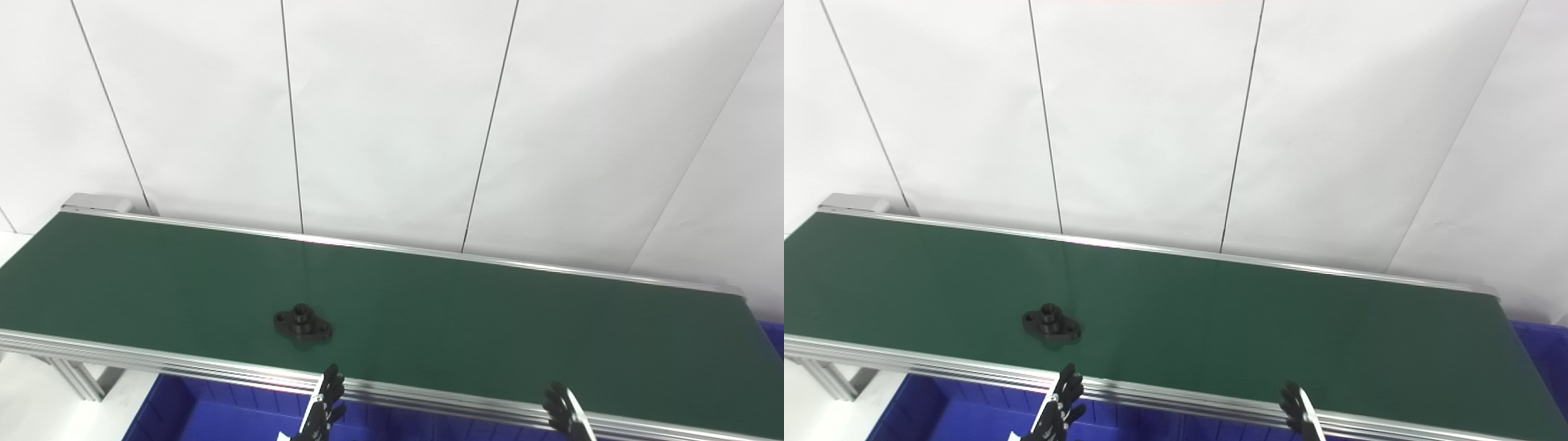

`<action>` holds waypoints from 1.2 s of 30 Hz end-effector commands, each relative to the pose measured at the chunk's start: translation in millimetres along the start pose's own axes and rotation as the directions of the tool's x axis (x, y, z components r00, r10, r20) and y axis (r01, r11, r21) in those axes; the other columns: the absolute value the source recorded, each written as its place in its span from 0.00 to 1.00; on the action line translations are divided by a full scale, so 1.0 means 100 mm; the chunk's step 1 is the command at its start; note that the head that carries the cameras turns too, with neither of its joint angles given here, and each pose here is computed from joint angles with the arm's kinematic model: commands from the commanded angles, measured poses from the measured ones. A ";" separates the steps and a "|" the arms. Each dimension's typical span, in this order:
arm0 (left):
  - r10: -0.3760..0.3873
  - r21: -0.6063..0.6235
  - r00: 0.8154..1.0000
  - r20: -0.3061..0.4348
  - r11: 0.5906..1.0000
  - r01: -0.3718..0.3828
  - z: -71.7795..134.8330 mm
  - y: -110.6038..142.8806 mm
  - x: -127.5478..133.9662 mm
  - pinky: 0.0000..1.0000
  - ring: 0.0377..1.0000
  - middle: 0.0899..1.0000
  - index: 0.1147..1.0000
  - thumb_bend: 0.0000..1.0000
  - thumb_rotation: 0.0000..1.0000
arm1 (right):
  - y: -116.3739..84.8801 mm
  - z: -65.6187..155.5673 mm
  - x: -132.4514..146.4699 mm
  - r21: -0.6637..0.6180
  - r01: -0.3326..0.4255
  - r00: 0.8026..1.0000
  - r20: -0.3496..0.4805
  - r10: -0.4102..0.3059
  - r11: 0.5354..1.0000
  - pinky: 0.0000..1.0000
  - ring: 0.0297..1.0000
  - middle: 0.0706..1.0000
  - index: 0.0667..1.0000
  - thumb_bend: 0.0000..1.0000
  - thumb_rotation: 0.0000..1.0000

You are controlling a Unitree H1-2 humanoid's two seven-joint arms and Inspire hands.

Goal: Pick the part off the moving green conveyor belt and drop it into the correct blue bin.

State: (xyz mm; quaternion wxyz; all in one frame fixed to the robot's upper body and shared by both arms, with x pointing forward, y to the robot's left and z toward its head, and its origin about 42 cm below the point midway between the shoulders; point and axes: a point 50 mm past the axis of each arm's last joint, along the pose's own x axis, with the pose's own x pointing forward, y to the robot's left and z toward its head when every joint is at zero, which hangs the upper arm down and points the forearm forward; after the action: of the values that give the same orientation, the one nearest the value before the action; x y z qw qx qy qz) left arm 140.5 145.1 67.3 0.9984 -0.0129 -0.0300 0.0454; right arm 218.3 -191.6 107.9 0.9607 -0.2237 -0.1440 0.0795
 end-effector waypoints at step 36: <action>-0.014 -0.048 0.998 0.065 0.999 0.017 0.10 -0.17 0.02 0.92 0.94 0.94 0.97 0.74 0.80 | 0.87 0.66 2.17 -0.571 -0.174 0.979 -0.014 0.202 0.803 0.61 0.67 0.71 0.76 0.96 0.36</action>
State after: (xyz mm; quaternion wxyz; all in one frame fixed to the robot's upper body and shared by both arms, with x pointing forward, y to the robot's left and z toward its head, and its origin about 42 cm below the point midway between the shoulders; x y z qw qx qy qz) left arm 140.0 143.1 66.3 0.9986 -0.0194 -0.0320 0.0368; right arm 386.9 -52.4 155.3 0.8343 -0.5131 -0.1286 0.1551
